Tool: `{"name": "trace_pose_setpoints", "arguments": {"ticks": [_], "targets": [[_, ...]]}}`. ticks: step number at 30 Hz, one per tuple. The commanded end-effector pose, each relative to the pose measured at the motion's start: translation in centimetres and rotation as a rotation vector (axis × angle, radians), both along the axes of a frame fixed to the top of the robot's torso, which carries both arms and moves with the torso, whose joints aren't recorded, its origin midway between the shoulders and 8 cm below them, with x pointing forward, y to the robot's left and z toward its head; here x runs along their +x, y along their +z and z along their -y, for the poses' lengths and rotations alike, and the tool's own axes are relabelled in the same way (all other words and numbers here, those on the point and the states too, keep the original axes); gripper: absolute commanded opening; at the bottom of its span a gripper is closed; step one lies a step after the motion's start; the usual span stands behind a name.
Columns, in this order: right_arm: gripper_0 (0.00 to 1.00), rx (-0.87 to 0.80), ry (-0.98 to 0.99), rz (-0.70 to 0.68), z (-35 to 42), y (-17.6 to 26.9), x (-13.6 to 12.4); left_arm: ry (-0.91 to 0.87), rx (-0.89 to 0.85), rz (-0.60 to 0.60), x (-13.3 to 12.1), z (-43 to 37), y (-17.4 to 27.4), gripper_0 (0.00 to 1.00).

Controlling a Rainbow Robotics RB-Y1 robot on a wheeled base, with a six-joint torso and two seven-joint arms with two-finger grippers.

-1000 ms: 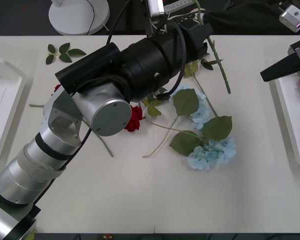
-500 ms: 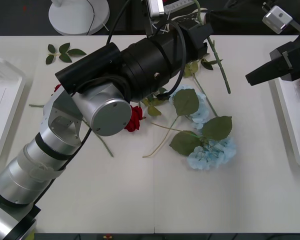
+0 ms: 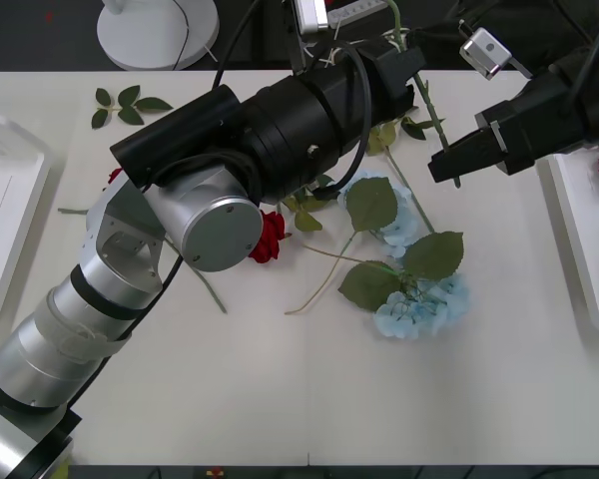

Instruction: Place the red flowers into the right box and the blue flowers into the left box. If a person shows an open palm, hand one flower to the person first, then continue sorting.

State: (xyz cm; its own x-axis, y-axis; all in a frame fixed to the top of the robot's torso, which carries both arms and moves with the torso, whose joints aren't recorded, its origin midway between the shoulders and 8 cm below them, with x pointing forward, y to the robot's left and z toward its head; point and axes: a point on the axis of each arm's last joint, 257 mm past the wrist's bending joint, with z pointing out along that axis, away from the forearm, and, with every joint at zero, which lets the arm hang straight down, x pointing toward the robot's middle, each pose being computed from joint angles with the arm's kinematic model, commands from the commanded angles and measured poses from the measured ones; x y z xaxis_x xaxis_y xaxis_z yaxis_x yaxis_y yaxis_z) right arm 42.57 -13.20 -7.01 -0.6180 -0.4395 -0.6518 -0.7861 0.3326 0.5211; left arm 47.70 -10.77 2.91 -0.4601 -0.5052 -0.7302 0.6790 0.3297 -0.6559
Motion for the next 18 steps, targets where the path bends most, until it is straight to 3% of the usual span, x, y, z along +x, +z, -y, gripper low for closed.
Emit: {"name": "trace_pose_setpoints", "arguments": {"ticks": [1, 3, 9, 17, 18], "targets": [[0.93, 0.011, 0.040, 0.055, -1.9, 0.2, -0.5, -0.032, -0.013, 0.090, -1.6, 1.8, 3.2, 0.00], [0.83, 0.012, 0.041, 0.054, -2.2, 0.0, -0.6, -0.032, -0.013, 0.090, -1.6, 1.8, 3.2, 0.00], [0.28, 0.011, 0.051, 0.041, -2.9, -0.6, -0.9, -0.032, -0.013, 0.090, -1.6, 1.8, 3.2, 0.00], [0.00, 0.005, 0.051, 0.026, -3.1, -1.0, -1.2, -0.032, -0.013, 0.090, -1.6, 1.8, 3.2, 0.00], [0.00, 0.003, 0.051, 0.022, -3.2, -1.1, -1.3, -0.032, -0.013, 0.090, -1.6, 1.8, 3.2, 0.00]]}}
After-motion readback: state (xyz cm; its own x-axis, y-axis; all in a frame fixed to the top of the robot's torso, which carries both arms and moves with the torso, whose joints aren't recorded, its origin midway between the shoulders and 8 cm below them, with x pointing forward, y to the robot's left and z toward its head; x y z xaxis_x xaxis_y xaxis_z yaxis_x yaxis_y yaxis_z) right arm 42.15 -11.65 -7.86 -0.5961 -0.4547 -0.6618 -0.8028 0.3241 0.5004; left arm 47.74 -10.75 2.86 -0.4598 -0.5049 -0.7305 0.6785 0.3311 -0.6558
